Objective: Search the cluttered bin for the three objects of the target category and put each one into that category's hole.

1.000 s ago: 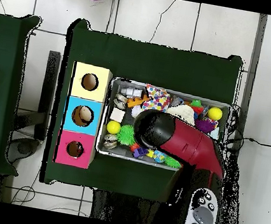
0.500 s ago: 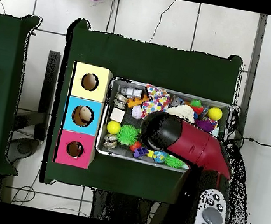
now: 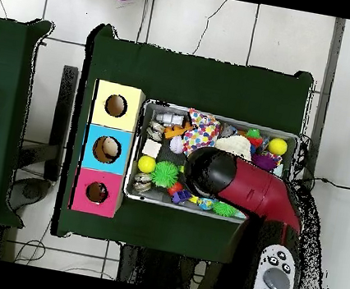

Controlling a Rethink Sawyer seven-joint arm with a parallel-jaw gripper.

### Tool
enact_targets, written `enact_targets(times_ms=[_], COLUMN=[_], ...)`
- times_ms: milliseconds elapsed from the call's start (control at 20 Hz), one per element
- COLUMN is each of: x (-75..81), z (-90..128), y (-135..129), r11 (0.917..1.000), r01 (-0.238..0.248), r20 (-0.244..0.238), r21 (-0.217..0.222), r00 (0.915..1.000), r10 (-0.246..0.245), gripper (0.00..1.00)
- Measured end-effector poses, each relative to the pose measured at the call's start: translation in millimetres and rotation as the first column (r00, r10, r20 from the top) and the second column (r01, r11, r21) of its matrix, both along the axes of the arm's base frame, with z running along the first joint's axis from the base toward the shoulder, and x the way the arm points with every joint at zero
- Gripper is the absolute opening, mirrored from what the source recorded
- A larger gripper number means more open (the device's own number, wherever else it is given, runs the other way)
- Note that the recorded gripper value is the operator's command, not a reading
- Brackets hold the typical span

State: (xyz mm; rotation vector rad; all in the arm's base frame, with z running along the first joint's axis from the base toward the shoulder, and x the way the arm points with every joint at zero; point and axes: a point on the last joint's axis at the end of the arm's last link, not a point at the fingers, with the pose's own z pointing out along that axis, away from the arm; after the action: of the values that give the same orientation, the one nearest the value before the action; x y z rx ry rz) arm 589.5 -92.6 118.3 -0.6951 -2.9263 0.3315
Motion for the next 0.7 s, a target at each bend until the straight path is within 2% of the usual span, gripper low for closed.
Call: enact_targets(times_ms=[450, 700], x=[-5.8, -9.3], z=[-7, -16], y=[-15, -22], r11=[0.9999, 0.9991], r01=[-0.006, -0.028], r20=[-0.017, -0.028], r21=[-0.014, -0.030], r00=[0.9998, 0.9992], r10=[0.006, 0.027], gripper=[1.00, 1.00])
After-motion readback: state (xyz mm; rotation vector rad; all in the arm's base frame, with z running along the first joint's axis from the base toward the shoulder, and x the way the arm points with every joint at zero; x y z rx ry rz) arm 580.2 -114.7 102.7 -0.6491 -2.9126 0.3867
